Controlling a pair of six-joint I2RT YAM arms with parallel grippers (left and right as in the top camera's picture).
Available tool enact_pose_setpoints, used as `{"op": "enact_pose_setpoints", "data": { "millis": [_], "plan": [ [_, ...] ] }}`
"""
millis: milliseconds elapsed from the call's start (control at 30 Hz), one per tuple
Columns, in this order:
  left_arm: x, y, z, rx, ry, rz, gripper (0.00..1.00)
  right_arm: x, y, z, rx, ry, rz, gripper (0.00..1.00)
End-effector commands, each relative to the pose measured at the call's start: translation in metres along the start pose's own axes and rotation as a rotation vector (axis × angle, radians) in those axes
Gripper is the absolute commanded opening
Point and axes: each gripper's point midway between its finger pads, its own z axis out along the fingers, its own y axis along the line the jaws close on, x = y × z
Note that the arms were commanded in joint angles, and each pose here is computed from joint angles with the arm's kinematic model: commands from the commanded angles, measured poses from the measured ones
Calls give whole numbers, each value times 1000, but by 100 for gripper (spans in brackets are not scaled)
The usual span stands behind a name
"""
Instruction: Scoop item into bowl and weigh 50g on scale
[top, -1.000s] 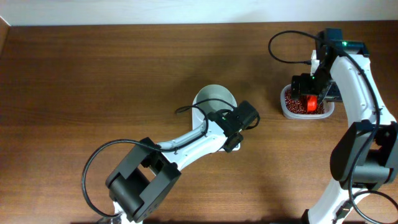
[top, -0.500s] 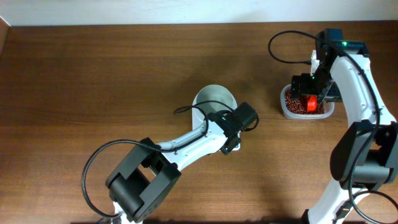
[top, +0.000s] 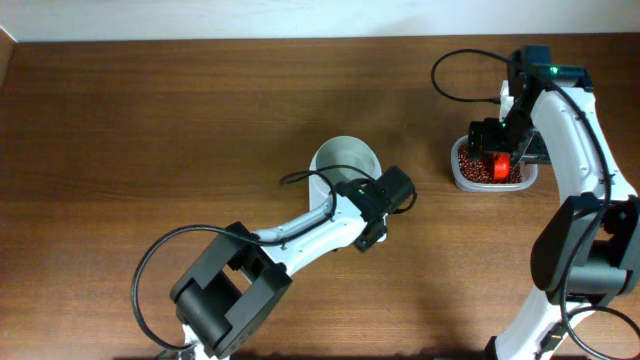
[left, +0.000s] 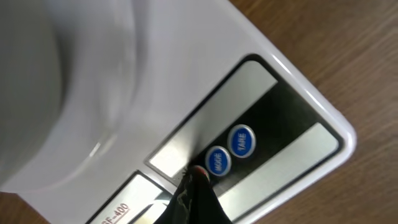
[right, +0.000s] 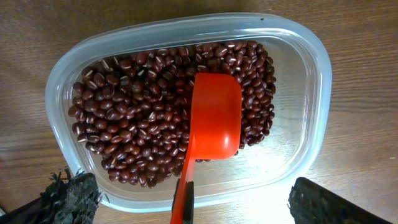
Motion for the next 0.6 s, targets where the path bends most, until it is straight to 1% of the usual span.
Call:
{"op": "enact_pose_setpoints", "data": {
  "millis": [0, 567],
  "plan": [
    [11, -16, 11, 59, 39, 21, 0, -4, -2, -5, 1, -20, 9, 99],
    [10, -8, 22, 51, 42, -16, 0, -4, -2, -5, 1, -20, 9, 99]
  ]
}}
